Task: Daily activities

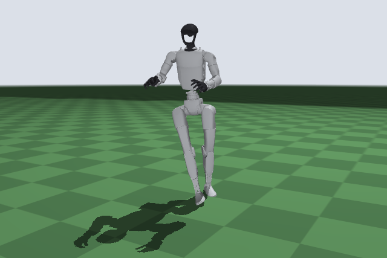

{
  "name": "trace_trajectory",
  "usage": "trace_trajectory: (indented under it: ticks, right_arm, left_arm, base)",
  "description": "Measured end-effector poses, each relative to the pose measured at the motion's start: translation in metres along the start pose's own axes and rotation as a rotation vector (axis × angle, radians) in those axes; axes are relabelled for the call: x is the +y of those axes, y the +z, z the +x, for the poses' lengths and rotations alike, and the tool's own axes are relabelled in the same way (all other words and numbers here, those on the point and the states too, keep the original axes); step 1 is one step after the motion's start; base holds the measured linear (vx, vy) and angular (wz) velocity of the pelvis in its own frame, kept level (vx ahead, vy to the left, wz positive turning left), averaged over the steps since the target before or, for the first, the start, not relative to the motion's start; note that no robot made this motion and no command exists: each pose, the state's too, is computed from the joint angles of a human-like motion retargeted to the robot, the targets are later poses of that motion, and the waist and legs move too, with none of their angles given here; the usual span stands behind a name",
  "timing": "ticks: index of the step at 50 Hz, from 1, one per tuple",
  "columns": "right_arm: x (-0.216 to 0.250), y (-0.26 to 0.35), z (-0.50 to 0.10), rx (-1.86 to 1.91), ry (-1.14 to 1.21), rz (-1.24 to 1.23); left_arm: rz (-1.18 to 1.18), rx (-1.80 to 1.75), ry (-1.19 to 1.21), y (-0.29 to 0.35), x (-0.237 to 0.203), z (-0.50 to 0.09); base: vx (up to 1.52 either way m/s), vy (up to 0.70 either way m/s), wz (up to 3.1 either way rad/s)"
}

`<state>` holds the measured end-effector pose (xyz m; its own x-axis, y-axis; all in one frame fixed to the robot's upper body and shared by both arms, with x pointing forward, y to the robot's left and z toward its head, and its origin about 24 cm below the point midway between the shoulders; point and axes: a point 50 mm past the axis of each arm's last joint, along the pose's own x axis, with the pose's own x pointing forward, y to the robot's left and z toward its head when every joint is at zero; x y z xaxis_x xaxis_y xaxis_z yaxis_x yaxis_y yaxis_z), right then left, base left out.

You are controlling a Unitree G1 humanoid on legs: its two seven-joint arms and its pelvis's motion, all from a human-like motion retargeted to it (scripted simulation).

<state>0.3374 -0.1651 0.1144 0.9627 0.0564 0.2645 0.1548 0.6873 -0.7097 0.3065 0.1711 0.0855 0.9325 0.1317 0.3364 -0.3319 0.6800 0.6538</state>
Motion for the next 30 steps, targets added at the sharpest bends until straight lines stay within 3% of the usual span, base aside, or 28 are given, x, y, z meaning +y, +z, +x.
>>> trace_trajectory:
  ticks: [8, 16, 30]
  right_arm:
    - [-0.004, -0.007, 0.005, 0.051, -0.098, 0.027]
    - [-0.002, 0.038, 0.021, -0.148, -0.027, -0.094]
    - [0.008, 0.039, 0.027, -0.151, 0.133, -0.226]
  left_arm:
    - [0.002, 0.028, 0.006, -0.007, -0.002, -0.005]
    - [0.074, -0.011, -0.061, -0.006, -0.003, 0.001]
    - [0.117, 0.021, -0.159, -0.014, -0.002, 0.004]
  base:
    - [0.03, -0.04, -0.21]
    - [0.0, -0.01, -0.05]
    - [0.0, 0.0, 0.0]
